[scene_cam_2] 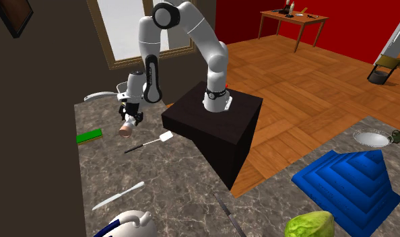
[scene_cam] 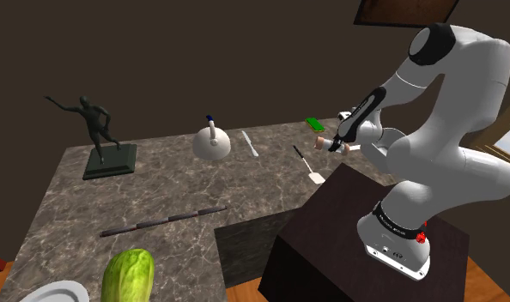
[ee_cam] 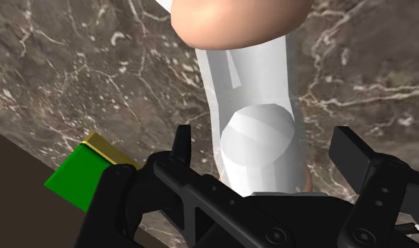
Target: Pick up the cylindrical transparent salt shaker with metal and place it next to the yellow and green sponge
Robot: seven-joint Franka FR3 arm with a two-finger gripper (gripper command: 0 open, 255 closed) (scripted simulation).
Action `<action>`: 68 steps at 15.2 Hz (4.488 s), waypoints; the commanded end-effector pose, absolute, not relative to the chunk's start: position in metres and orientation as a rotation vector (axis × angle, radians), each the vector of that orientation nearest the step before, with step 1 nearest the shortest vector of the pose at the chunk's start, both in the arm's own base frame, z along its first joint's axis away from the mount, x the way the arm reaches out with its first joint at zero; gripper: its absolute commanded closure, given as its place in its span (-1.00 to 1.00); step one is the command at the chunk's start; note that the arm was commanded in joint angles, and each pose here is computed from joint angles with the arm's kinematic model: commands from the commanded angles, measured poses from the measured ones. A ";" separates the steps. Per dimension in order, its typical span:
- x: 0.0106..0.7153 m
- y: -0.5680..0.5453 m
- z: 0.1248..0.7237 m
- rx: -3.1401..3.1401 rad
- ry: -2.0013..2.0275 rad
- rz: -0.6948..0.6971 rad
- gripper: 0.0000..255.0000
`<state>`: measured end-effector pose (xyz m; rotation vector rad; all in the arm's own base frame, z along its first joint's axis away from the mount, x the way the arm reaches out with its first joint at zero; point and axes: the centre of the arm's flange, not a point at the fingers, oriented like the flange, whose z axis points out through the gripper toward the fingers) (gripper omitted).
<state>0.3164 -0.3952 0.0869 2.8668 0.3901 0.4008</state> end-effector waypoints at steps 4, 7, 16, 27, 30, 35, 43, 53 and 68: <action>0.320 -0.397 0.074 2.867 0.390 0.401 -1.00; 0.320 -0.397 0.074 2.867 0.390 0.401 -1.00; 0.320 -0.397 0.074 2.867 0.390 0.401 1.00; 0.320 -0.397 0.116 2.867 0.390 0.401 1.00; 0.320 -0.397 0.132 2.867 0.390 0.401 1.00; 0.320 -0.397 0.158 2.867 0.390 0.401 1.00; 0.320 -0.397 0.200 2.867 0.390 0.401 1.00; 0.343 -0.473 0.217 2.867 0.390 0.401 1.00; 0.402 -0.667 0.218 2.867 0.390 0.401 1.00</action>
